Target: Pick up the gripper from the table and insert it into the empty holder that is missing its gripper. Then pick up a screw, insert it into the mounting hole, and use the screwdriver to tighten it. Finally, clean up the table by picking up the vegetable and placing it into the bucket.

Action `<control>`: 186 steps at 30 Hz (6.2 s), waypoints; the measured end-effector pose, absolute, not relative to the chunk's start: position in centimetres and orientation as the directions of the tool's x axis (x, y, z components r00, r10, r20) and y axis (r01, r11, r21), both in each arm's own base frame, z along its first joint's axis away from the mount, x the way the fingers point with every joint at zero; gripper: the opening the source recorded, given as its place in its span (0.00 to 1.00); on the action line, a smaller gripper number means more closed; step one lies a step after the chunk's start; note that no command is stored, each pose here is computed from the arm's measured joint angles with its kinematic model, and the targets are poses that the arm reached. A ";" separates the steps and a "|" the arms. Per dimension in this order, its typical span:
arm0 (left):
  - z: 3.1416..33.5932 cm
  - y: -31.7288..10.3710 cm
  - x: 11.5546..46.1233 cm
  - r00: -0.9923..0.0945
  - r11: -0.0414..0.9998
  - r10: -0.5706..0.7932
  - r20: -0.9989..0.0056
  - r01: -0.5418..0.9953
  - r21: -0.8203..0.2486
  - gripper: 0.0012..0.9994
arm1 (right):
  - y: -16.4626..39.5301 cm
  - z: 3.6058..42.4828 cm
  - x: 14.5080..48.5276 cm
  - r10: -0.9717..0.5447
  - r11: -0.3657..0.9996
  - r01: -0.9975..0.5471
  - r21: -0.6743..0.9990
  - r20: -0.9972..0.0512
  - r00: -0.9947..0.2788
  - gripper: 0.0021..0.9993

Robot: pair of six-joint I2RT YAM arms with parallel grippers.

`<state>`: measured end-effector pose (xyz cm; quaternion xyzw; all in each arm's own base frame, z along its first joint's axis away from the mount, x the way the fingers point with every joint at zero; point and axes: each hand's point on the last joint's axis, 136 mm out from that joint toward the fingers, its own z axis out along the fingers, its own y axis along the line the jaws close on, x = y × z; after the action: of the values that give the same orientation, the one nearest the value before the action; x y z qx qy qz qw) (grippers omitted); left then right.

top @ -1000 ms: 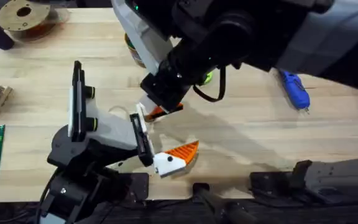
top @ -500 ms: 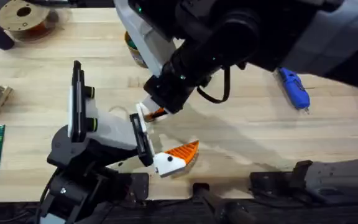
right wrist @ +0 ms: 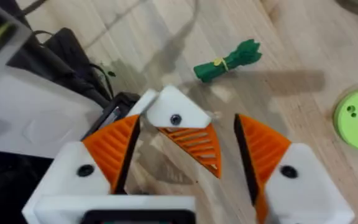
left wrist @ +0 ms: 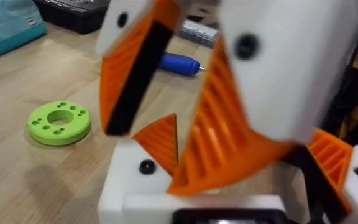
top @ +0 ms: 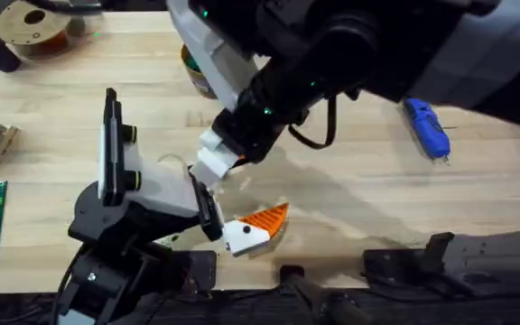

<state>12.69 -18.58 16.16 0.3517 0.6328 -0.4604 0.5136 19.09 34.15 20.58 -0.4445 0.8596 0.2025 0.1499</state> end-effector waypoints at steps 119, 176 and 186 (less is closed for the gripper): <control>16.2 -17.9 14.3 -0.200 0.420 -0.041 -0.979 0.885 -0.199 0.01 | -8.2 3.4 35.9 -0.290 0.957 -0.289 -0.028 -0.156 -0.944 0.83; 16.2 -17.9 14.3 -0.200 0.420 -0.041 -0.979 0.885 -0.199 0.01 | 13.9 36.8 24.9 0.126 0.748 -0.645 0.159 -0.987 -0.097 0.03; 16.2 -17.9 14.3 -0.201 0.420 -0.040 -0.979 0.885 -0.199 0.01 | 24.8 39.0 20.1 0.192 0.402 -0.908 0.122 -0.980 -0.047 0.03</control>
<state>14.30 -17.94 16.23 0.3270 0.6460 -0.4278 0.5411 20.08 24.81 39.00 -0.3147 0.5684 0.4474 0.6146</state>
